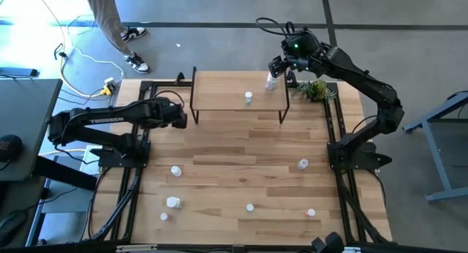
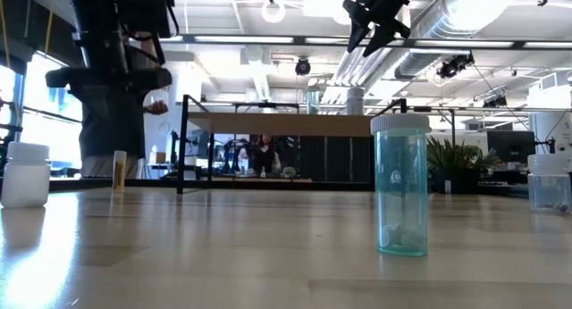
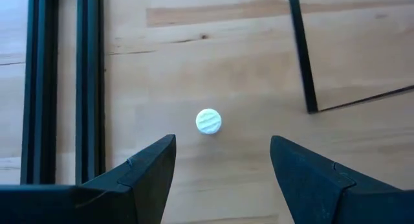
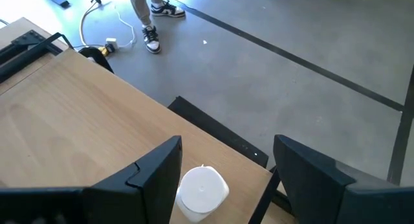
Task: Pick and place medicine bottles onto shelf by color
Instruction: Put the yellow pill bottle on the shelf
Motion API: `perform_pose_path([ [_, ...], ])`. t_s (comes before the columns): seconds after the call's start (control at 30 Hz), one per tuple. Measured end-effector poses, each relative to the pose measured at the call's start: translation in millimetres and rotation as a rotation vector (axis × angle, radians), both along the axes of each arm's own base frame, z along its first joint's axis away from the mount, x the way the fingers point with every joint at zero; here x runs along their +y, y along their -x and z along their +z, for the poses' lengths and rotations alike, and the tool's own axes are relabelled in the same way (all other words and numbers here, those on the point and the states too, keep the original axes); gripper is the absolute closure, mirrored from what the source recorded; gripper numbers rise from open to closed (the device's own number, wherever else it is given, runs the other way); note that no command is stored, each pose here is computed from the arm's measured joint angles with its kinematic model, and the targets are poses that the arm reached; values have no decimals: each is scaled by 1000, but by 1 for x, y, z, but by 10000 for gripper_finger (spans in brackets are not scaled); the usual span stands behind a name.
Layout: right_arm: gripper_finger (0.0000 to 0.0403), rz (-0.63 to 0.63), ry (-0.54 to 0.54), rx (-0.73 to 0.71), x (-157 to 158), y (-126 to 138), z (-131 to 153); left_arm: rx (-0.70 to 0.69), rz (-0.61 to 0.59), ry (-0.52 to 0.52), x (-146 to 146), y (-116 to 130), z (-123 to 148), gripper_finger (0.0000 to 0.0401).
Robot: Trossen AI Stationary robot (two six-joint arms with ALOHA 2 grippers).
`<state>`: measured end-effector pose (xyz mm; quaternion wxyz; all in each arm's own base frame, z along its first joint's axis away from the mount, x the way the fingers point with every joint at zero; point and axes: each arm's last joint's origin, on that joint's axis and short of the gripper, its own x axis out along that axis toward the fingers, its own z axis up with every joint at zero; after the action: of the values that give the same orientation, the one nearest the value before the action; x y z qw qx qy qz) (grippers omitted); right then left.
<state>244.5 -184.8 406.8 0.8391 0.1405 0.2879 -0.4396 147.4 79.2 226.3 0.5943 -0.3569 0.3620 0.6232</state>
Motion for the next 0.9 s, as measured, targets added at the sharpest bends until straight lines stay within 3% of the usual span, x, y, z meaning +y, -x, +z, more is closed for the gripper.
perform_pose_path([
  [0.37,167,-2,-2,-1,0,0,0,31,-258,109,6,3,11,158],
  [0.63,167,2,-5,-3,0,0,0,71,-322,137,24,11,19,158],
  [0.9,167,14,-17,-13,1,-1,0,110,-289,188,36,11,10,158],
])
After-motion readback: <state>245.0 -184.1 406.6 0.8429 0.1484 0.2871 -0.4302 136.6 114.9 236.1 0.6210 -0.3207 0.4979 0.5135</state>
